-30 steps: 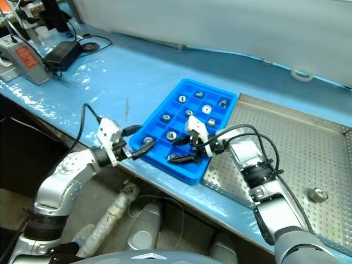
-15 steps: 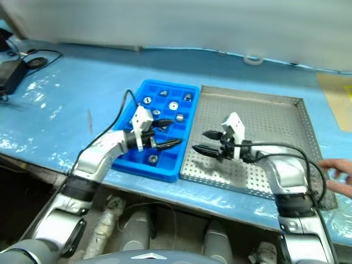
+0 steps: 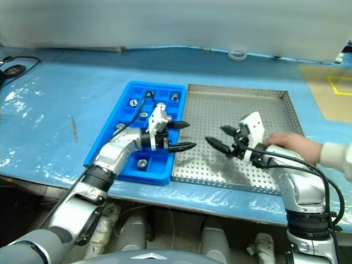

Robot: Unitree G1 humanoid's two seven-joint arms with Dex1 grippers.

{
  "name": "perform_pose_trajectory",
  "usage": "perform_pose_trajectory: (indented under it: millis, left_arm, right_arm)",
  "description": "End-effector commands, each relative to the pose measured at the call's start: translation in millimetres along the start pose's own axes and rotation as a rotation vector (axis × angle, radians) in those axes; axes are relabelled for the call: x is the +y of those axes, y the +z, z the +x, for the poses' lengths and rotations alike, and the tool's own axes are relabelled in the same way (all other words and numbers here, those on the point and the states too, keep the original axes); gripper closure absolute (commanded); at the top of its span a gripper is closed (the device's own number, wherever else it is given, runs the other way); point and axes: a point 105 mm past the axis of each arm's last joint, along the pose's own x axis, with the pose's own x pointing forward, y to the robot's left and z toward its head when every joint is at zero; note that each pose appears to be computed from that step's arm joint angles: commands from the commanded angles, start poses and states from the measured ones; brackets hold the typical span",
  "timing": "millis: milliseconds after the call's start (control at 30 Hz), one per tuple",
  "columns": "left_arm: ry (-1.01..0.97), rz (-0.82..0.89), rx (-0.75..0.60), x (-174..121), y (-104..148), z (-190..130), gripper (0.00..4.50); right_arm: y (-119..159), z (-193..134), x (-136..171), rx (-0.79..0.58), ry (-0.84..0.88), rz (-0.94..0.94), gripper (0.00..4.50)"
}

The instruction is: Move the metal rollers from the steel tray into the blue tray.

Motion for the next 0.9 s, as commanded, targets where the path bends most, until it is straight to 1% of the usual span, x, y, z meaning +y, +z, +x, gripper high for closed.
perform_pose_trajectory:
  millis: [33,167,333,433,633,900]
  left_arm:
    - [0.009,0.063,-0.028,5,13,0,0.00]
    - [0.029,0.081,-0.028,11,14,2,0.00]
    - [0.018,0.098,-0.035,11,16,7,0.00]
    - [0.017,0.099,-0.036,12,16,7,0.00]
    - [0.007,0.104,-0.043,12,19,11,0.00]
    - [0.019,0.106,-0.033,13,16,6,0.00]
  right_arm:
    - [13,-4,-16,-0.050,-0.098,-0.042,0.55]
    - [11,-7,-24,-0.037,-0.150,-0.060,0.55]
    - [8,-15,-35,-0.039,-0.207,-0.054,0.55]
    - [5,-17,-42,-0.015,-0.241,-0.070,0.55]
    - [8,-16,-44,-0.021,-0.237,-0.086,0.55]
    - [4,-8,-43,-0.018,-0.224,-0.092,0.55]
